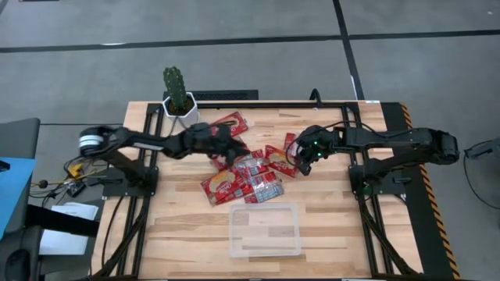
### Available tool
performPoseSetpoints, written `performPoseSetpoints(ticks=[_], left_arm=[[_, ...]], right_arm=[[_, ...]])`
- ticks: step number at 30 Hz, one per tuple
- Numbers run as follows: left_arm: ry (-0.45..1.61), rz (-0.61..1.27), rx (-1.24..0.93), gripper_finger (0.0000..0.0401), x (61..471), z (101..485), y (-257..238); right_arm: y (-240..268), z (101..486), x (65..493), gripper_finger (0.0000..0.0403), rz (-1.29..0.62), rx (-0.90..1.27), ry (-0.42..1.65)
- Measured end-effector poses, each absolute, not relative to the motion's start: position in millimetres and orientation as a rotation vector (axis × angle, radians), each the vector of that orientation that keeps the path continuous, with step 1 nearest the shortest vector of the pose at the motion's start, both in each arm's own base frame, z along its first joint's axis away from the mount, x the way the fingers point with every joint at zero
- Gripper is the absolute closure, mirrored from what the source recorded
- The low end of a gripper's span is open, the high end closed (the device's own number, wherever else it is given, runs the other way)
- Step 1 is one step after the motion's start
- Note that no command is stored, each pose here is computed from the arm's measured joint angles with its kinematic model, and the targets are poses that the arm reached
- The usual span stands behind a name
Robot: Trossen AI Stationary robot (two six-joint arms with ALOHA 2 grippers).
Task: Sort popcorn bags into baskets
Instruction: Put the red popcorn bag into the transparent bin
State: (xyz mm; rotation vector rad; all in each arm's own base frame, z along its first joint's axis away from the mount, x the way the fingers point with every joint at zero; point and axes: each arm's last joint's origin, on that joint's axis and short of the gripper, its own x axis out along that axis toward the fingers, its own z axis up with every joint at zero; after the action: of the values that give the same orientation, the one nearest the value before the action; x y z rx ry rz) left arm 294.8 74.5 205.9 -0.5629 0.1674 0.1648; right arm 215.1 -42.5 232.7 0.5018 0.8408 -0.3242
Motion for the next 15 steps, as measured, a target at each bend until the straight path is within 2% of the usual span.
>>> performPoseSetpoints(ticks=[7, 15], left_arm=[[0.249, 0.071, -0.433, 0.0157, 345.7, 195.3, 94.8], [0.302, 0.038, -0.312, 0.0151, 364.2, 185.9, 115.8]], right_arm=[[-42.8, 234.0, 216.6, 0.0400, -0.314, 0.498, 0.821], [-40.9, 234.1, 216.9, 0.0400, -0.303, 0.492, 0.824]])
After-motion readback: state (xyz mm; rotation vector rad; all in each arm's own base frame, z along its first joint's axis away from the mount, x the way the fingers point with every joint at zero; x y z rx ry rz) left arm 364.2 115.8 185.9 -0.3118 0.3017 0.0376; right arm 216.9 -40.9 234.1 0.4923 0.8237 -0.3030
